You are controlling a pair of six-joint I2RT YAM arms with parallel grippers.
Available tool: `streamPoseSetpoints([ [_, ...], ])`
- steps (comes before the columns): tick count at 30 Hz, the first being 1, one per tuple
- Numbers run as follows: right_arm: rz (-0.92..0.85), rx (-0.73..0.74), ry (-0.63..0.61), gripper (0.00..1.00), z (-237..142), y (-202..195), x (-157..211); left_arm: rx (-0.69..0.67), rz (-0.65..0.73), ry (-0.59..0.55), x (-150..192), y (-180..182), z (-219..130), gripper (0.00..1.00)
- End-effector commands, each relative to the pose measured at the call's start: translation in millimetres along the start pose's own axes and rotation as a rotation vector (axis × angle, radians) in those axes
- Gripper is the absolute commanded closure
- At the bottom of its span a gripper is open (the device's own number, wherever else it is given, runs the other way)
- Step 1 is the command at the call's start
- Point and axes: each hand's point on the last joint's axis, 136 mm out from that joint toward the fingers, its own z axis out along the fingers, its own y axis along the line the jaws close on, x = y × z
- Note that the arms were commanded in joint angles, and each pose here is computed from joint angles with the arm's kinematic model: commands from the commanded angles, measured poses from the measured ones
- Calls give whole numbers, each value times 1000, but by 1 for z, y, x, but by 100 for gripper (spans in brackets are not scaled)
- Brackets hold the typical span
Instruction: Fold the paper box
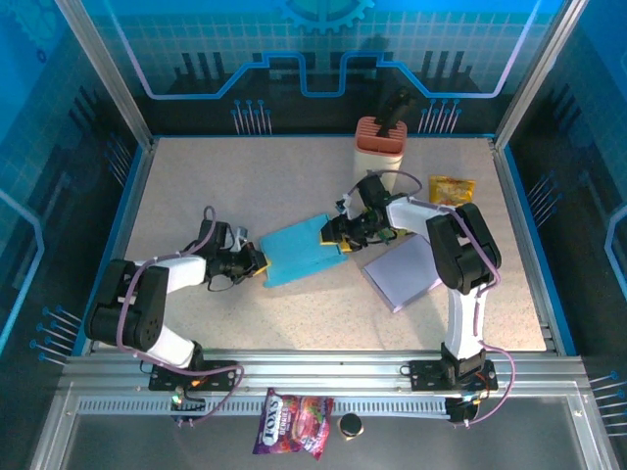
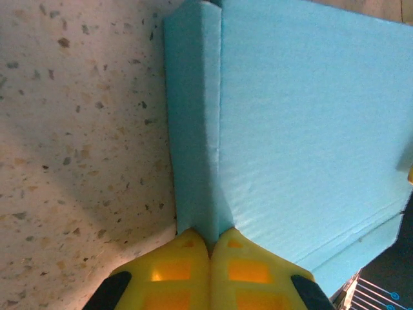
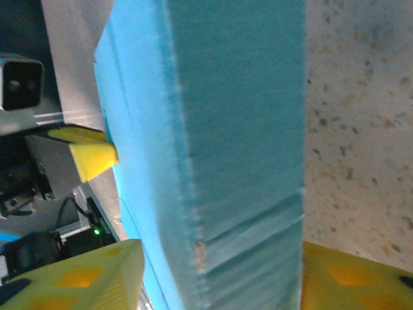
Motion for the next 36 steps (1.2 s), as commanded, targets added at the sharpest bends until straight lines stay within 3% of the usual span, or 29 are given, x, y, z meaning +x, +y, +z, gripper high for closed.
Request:
streamPoseSetpoints([
  [1, -12, -116, -22, 46, 1, 31, -4, -105, -92, 40, 18, 33, 1, 97],
  [6, 48, -142, -36, 57, -1, 37, 0, -62, -30, 8, 5, 11, -7, 92],
  [9, 106, -160, -39, 65, -4, 38, 2, -39, 85, -37, -5, -13, -21, 80],
  [11, 176, -177, -44, 72, -7, 37, 2, -31, 203, -82, -11, -32, -35, 70],
  [15, 311, -208, -60, 75, -16, 36, 3, 18, 486, -171, -8, -75, -64, 52],
  [18, 404, -217, -53, 76, -22, 38, 6, 70, 732, -200, 10, -108, -80, 45],
  [21, 549, -210, -16, 77, -27, 35, 13, 105, 974, -156, 41, -129, -88, 42],
  [23, 626, -217, -11, 78, -32, 34, 16, 121, 1139, -91, 65, -135, -90, 41],
  [27, 751, -224, 21, 79, -39, 39, 24, 12, 1341, -4, 85, -124, -87, 36],
  [36, 865, -183, 96, 77, -50, 49, 41, -166, 1565, 42, 79, -111, -67, 24],
])
